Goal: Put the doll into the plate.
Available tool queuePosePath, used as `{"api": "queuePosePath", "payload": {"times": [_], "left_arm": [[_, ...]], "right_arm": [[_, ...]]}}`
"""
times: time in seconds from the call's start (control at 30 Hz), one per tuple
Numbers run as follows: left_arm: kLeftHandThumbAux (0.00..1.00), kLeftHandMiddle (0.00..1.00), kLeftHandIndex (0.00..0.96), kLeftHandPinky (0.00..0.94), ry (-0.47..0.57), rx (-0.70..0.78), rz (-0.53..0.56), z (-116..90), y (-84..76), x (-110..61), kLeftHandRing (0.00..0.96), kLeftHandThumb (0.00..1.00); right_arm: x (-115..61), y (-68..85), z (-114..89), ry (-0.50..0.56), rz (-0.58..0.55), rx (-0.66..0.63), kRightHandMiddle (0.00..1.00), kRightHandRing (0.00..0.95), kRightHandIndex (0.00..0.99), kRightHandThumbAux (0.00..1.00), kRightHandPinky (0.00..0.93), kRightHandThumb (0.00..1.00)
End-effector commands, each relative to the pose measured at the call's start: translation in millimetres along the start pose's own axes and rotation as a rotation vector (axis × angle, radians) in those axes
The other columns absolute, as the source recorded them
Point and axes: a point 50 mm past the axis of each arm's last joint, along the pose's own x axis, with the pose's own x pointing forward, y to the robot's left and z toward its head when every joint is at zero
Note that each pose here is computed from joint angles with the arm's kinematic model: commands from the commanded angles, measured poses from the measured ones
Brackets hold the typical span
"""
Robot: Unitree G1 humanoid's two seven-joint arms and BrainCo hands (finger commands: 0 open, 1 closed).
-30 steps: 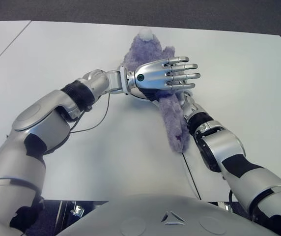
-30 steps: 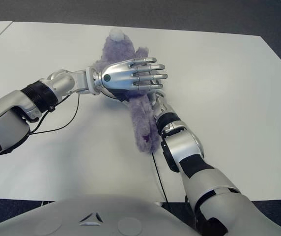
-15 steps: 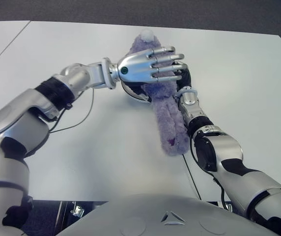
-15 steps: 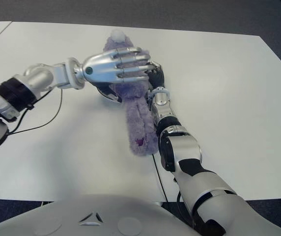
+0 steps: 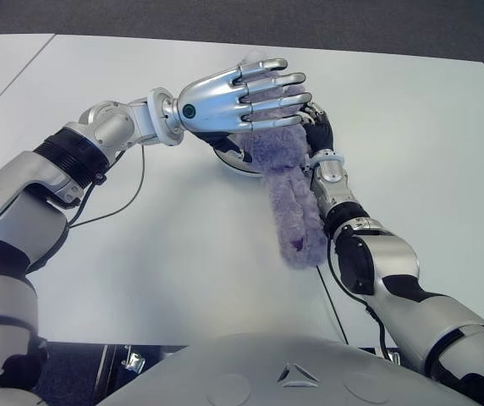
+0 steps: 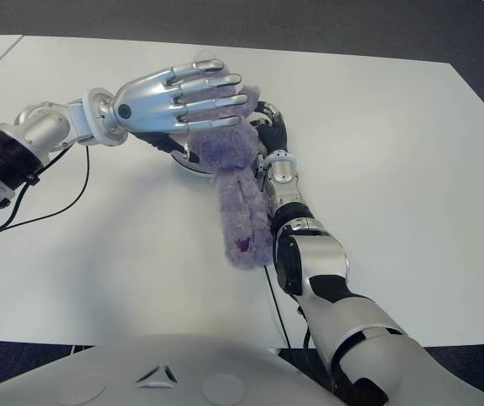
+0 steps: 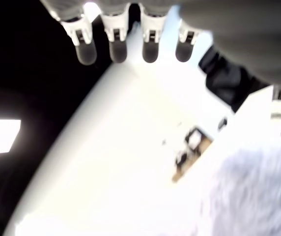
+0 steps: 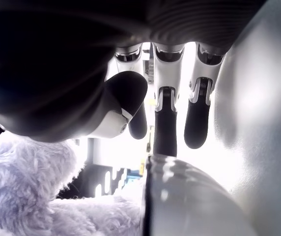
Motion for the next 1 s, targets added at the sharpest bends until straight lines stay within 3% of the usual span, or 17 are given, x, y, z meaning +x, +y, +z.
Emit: {"api": "queuePosePath", "payload": {"times": [0.03, 0.07, 0.13, 0.23, 0.33, 0.6, 0.67, 0.7, 0.77, 0.83, 1.0], "left_arm": [[0.417, 0.000, 0.000, 0.000, -0.041, 0.020, 0.162, 8.8, -1.9, -19.2, 0.000, 0.110], [0.424, 0.000, 0.000, 0.000, -0.037, 0.028, 0.200, 7.9, -1.0, -17.7, 0.000, 0.113], [0.485, 0.023, 0.000, 0.029, -0.031, 0.038, 0.235, 6.9, -0.2, -15.8, 0.014, 0.146], [0.551, 0.065, 0.005, 0.081, 0.024, 0.027, 0.270, 4.7, 1.5, -14.5, 0.051, 0.187], [0.643, 0.165, 0.103, 0.166, 0.125, -0.019, 0.322, 1.4, 5.2, -16.0, 0.133, 0.264], [0.746, 0.266, 0.259, 0.250, 0.321, -0.098, 0.436, -13.7, 17.6, -26.3, 0.229, 0.328], [0.759, 0.273, 0.279, 0.261, 0.435, -0.170, 0.486, -17.3, 16.1, -32.0, 0.238, 0.350], [0.744, 0.280, 0.327, 0.273, 0.476, -0.196, 0.506, -18.3, 15.6, -34.4, 0.246, 0.475], [0.730, 0.292, 0.378, 0.289, 0.631, -0.255, 0.522, -17.7, 4.8, -43.3, 0.261, 0.606], [0.727, 0.300, 0.394, 0.301, 0.777, -0.308, 0.561, -16.8, -4.4, -47.2, 0.274, 0.650], [0.726, 0.314, 0.407, 0.324, 0.962, -0.351, 0.663, -15.7, -13.2, -45.4, 0.300, 0.686]], "right_arm": [[-78.0, 11.1, -111.1, 0.462, 0.010, 0.054, 0.245, 0.447, 0.223, 0.703, 0.396, 1.000], [-77.7, 11.1, -111.0, 0.463, 0.012, 0.054, 0.245, 0.447, 0.223, 0.703, 0.398, 1.000], [-77.4, 11.0, -110.9, 0.465, 0.014, 0.055, 0.238, 0.450, 0.221, 0.680, 0.277, 1.000], [-77.8, 10.1, -111.8, 0.474, 0.014, 0.056, 0.233, 0.451, 0.220, 0.670, 0.204, 1.000], [-79.3, 9.4, -114.1, 0.494, 0.016, 0.063, 0.232, 0.452, 0.225, 0.666, 0.169, 1.000], [-79.2, 8.6, -114.0, 0.492, 0.011, 0.097, 0.237, 0.452, 0.244, 0.664, 0.173, 1.000], [-79.4, 8.5, -114.1, 0.492, 0.009, 0.100, 0.238, 0.452, 0.246, 0.664, 0.173, 1.000], [-79.5, 8.5, -114.2, 0.492, 0.009, 0.101, 0.237, 0.451, 0.248, 0.665, 0.174, 1.000], [-79.4, 8.4, -114.1, 0.492, 0.008, 0.105, 0.237, 0.450, 0.251, 0.665, 0.175, 1.000], [-79.3, 7.9, -114.0, 0.491, 0.007, 0.111, 0.238, 0.449, 0.253, 0.666, 0.177, 1.000], [-79.2, 7.3, -114.0, 0.490, 0.006, 0.118, 0.240, 0.448, 0.256, 0.667, 0.184, 1.000]]}}
